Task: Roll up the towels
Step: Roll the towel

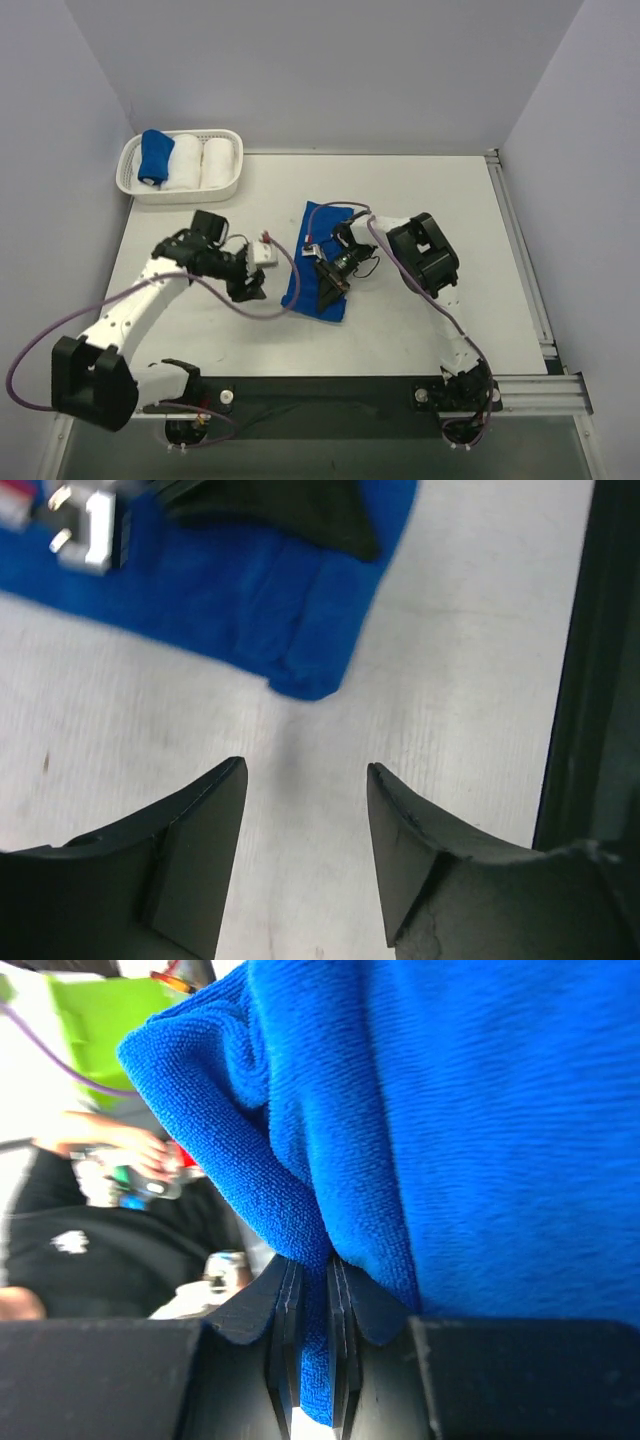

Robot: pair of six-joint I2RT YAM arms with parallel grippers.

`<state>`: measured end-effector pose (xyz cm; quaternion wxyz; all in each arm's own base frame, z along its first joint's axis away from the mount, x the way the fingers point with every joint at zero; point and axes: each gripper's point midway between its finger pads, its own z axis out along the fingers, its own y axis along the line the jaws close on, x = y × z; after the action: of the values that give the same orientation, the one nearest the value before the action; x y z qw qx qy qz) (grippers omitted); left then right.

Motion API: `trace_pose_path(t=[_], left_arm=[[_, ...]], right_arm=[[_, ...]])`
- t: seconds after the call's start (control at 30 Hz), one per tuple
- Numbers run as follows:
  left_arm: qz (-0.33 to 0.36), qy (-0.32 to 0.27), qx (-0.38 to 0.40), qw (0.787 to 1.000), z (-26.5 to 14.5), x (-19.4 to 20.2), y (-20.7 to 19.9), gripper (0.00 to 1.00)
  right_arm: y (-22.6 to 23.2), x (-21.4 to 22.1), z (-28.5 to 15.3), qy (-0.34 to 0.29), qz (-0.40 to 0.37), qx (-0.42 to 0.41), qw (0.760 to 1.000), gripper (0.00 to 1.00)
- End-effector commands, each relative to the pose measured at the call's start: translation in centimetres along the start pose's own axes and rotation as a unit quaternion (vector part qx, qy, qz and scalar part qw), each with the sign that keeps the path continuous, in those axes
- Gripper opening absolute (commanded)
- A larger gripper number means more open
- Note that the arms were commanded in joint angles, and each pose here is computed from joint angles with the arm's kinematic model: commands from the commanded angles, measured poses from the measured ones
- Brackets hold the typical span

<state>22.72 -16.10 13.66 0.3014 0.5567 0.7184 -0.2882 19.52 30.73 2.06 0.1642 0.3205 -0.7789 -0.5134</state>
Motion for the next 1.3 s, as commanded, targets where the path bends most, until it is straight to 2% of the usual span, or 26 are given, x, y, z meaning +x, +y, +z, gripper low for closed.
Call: trace_pose_path(t=[0.0, 0.03, 0.1, 0.17, 0.2, 0.53, 0.7, 0.83, 0.9, 0.93, 0.97, 1.0, 1.03, 1.07, 1.1, 1.17, 1.2, 1.27], left_arm=[[0.182, -0.006, -0.089, 0.979, 2.6, -3.1, 0.2, 0.64], [0.206, 0.022, -0.101, 0.973, 3.8, -1.5, -0.4, 0.65], [0.293, 0.002, -0.101, 0.951, 5.6, -3.5, -2.4, 0.66], [0.329, 0.019, -0.108, 0.938, 6.6, -2.8, -2.8, 0.66], [0.357, 0.004, -0.108, 0.928, 7.4, -3.8, -3.5, 0.66], [0.447, -0.003, -0.12, 0.887, 12.3, -3.7, -3.9, 0.61], [0.442, 0.036, -0.111, 0.889, 14.8, -1.2, -2.9, 0.6], [0.414, 0.079, -0.11, 0.9, 16.1, 1.2, -1.7, 0.54], [0.397, 0.103, -0.093, 0.907, 16.5, 2.6, -1.8, 0.42], [0.383, 0.104, -0.092, 0.913, 16.6, 1.7, -1.7, 0.35], [0.36, 0.134, -0.07, 0.921, 16.5, 3.2, -2.1, 0.23], [0.336, 0.151, -0.037, 0.929, 16.3, 4.1, -3.1, 0.18], [0.319, 0.144, -0.02, 0.937, 16.3, 2.5, -3.4, 0.14], [0.291, 0.176, 0.021, 0.94, 15.6, 4.3, -4.8, 0.09], [0.266, 0.166, 0.05, 0.948, 15.6, 4.0, -6.0, 0.07], [0.234, 0.183, 0.088, 0.951, 14.9, 4.6, -7.5, 0.03], [0.216, 0.18, 0.106, 0.954, 14.9, 4.7, -8.2, 0.02], [0.18, 0.194, 0.13, 0.956, 14.6, 5.2, -8.9, 0.01]], right_arm=[[-1.2, 1.4, 0.1, 0.035, 0.059, 0.003, 0.998, 0.0], [-1.7, 1.2, 0.0, 0.034, 0.063, 0.0, 0.997, 0.0], [-1.6, 1.1, -0.1, 0.038, 0.079, -0.005, 0.996, 0.0], [-1.7, 1.0, -0.3, 0.039, 0.086, -0.013, 0.995, 0.0], [-1.7, 0.9, -0.3, 0.04, 0.09, -0.014, 0.995, 0.0], [-2.5, 0.8, -0.2, 0.051, 0.128, -0.029, 0.99, 0.0], [-2.4, 0.6, -0.4, 0.051, 0.126, -0.035, 0.99, 0.0], [-2.4, 0.9, -0.4, 0.057, 0.133, -0.031, 0.989, 0.0], [-2.5, 0.9, -0.5, 0.06, 0.137, -0.029, 0.988, 0.0], [-2.5, 1.0, -0.6, 0.061, 0.141, -0.029, 0.988, 0.0], [-2.5, 1.0, -0.7, 0.061, 0.141, -0.029, 0.988, 0.0], [-2.4, 1.1, -0.9, 0.061, 0.142, -0.03, 0.988, 0.02], [-2.3, 1.0, -1.6, 0.056, 0.142, -0.026, 0.988, 0.05], [-2.3, 0.9, -2.1, 0.054, 0.139, -0.018, 0.989, 0.08], [-2.0, 0.5, -3.0, 0.045, 0.128, -0.007, 0.991, 0.15], [-2.4, -0.3, -5.5, 0.026, 0.119, 0.031, 0.992, 0.23], [-2.2, -0.8, -6.6, 0.015, 0.11, 0.044, 0.993, 0.31], [-1.7, -2.4, -10.7, -0.035, 0.092, 0.082, 0.992, 0.39]])
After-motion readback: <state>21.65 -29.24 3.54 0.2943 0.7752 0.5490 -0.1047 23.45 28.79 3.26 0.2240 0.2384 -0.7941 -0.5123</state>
